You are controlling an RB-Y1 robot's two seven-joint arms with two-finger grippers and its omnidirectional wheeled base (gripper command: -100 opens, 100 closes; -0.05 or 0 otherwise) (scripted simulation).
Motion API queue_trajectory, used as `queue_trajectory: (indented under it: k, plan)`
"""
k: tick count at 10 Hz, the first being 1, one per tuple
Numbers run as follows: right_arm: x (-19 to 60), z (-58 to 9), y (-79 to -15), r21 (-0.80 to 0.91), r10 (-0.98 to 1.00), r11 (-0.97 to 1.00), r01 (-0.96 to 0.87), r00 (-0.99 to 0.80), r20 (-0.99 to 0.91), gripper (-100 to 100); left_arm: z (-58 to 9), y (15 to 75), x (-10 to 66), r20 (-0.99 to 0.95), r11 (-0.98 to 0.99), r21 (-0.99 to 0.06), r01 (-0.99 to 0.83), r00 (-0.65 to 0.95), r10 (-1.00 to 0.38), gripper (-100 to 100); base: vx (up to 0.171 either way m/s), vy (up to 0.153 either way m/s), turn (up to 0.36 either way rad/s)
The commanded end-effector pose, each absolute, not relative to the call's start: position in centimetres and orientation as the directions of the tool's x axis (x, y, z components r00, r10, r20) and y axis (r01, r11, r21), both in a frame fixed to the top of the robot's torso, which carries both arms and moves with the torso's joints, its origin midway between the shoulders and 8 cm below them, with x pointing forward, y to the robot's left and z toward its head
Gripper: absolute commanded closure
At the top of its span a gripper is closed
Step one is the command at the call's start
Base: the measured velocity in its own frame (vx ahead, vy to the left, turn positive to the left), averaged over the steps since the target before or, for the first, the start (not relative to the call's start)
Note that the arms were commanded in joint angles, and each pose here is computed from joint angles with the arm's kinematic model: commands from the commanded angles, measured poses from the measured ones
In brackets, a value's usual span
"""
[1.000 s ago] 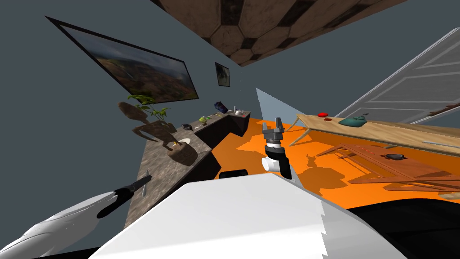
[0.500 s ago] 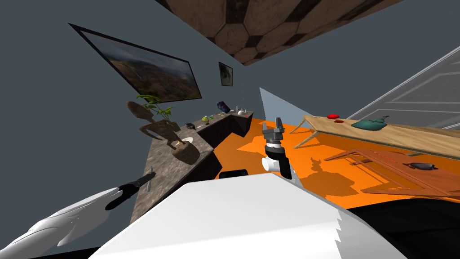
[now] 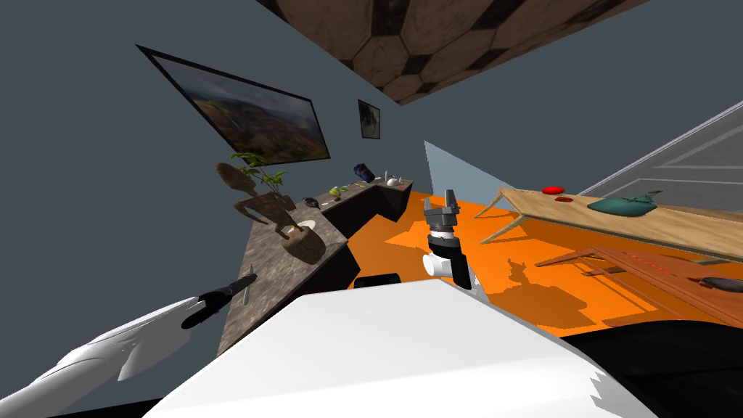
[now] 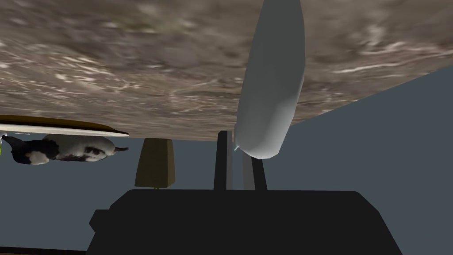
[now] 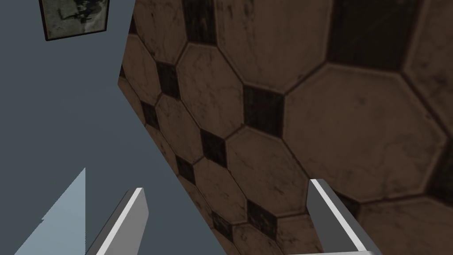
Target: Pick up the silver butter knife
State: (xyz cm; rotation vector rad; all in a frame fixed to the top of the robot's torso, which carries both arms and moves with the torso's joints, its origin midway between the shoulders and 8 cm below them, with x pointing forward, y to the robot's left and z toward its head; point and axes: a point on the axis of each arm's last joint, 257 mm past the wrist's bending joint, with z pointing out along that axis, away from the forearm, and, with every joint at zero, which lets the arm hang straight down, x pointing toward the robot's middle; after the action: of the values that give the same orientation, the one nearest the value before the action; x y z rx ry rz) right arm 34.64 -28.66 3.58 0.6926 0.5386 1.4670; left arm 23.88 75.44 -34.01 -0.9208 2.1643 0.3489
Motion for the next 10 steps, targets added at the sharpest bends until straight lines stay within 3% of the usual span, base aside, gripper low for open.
queue_trajectory:
  k: [1, 10]
  plan:
    - [34.6, 3.6, -28.7, 0.709, 0.995, -0.025, -0.705, 0.049, 0.084, 0, -34.0, 74.9, 24.1, -0.726, 0.710, -0.034, -0.703, -0.471, -0.501, 100, 0.023, 0.010, 0.089]
    - [34.6, 3.6, -28.7, 0.709, 0.995, -0.025, -0.705, 0.049, 0.084, 0, -33.9, 71.6, 26.0, -0.708, 0.748, -0.026, -0.663, -0.516, -0.482, 100, 0.020, 0.012, 0.071]
